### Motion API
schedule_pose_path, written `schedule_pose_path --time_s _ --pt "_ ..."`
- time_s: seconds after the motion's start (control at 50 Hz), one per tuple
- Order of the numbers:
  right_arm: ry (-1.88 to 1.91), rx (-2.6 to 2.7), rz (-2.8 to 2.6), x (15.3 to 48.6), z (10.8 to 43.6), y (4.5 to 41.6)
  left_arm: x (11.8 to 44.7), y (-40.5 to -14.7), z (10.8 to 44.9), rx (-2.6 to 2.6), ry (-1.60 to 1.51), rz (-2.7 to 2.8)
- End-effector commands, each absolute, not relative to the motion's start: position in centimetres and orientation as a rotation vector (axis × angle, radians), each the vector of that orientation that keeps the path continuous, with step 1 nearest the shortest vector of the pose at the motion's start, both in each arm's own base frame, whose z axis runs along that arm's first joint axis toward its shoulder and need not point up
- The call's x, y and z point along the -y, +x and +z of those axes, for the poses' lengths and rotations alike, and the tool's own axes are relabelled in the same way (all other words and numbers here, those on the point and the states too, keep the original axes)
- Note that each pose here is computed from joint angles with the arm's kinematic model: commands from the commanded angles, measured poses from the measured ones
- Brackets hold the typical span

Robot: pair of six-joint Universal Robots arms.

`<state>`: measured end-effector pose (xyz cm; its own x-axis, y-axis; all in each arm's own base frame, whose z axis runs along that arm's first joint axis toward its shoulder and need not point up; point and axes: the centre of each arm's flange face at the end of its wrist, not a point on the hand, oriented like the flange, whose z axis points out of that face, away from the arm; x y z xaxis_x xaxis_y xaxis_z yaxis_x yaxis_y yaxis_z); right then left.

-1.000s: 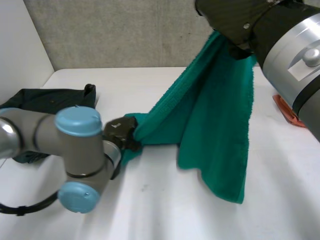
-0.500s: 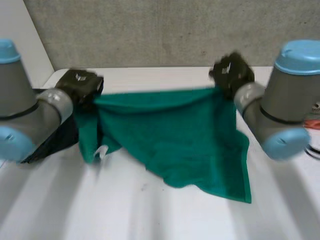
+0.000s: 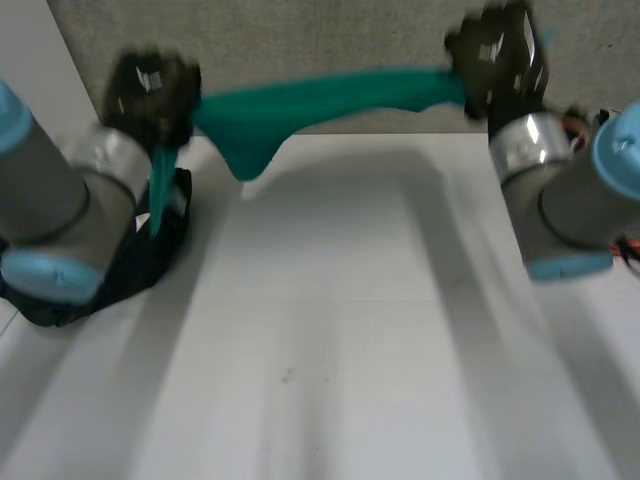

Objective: Fold the laundry.

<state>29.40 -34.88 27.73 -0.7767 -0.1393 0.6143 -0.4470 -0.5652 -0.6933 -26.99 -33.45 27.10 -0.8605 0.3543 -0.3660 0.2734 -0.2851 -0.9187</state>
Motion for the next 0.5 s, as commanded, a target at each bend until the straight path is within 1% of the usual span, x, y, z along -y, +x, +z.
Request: schedule_pose_path --time_s 0.02,0.06,0.14,0.24,0.34,0.5 --pt "1.159 1.747 2.186 32.4 18.3 28.3 31.9 -25.9 17.0 2.120 -0.977 2.082" --pt "1.207 1.846 2.094 32.0 15.9 28.2 31.7 -25.4 14.5 2.182 -1.028 2.035" --pt "1.255 1.981 1.947 31.6 13.5 27.6 31.6 -24.6 12.6 2.242 -1.087 2.010" --pt "1.256 2.080 1.860 31.6 13.2 26.9 31.7 -23.4 13.0 2.276 -1.065 2.056" --pt "1.200 2.135 1.874 31.6 14.0 26.3 31.9 -22.3 12.9 2.315 -1.030 2.070" --pt "1.164 2.170 1.851 31.4 13.9 25.5 31.8 -20.5 12.8 2.377 -0.987 2.056"
